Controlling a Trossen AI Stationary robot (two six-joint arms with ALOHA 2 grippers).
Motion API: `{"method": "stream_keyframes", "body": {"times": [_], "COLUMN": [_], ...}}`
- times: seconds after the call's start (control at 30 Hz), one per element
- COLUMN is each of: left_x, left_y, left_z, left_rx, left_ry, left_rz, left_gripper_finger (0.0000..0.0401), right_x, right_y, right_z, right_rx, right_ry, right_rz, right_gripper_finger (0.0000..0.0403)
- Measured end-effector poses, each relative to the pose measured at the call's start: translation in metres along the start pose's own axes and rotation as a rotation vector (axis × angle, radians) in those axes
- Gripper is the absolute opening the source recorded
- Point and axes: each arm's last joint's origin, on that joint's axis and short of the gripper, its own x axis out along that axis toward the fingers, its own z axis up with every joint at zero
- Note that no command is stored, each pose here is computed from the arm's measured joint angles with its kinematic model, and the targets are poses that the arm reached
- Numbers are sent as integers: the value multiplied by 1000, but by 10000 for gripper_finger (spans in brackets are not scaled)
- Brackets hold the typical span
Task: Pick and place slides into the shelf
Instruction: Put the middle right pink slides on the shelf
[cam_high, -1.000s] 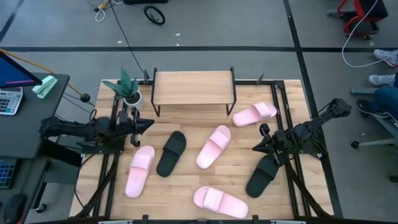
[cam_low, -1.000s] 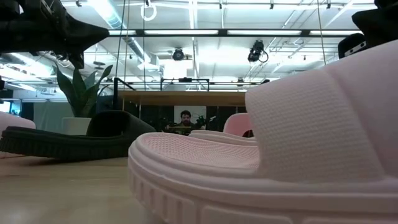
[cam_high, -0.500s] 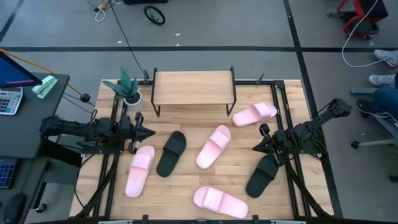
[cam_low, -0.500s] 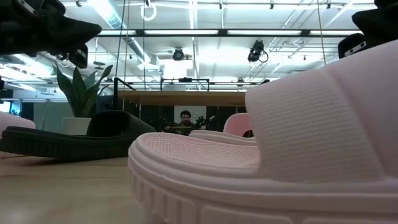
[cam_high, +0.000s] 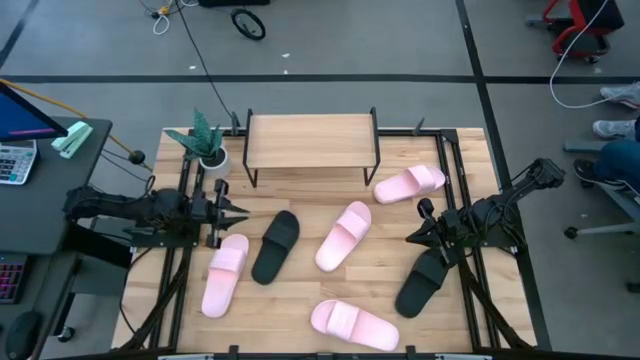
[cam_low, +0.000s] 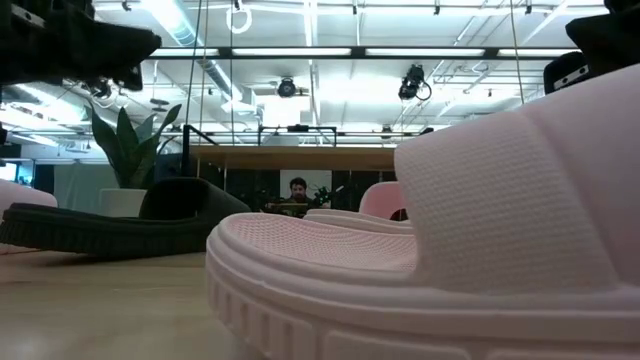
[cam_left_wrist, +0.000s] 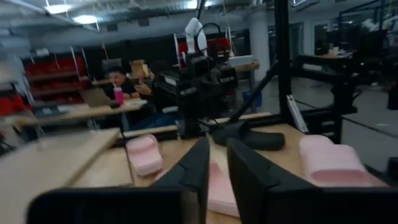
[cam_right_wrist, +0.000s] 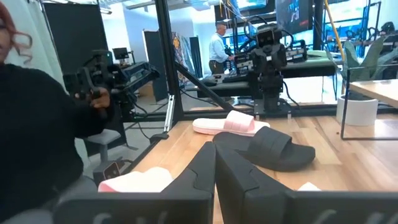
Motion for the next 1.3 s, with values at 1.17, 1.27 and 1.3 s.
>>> {"method": "stream_keyframes", "body": {"times": [1.17, 1.27, 1.3], "left_x": [30, 33, 33], "left_y": [33, 33, 33], "left_z": [45, 42, 41], "left_rx": [158, 159, 159], "left_ry": [1, 21, 28], "left_rz": [284, 281, 280], "left_gripper_finger": [134, 137, 137], "right_x": [10, 36, 46], "right_y": [-10, -9, -9], "right_z": [107, 115, 115], "right_rx": [-379, -381, -376], "right_ry": [-270, -67, 11], "right_rz": [-558, -551, -551], "right_gripper_finger": [19, 30, 34]}}
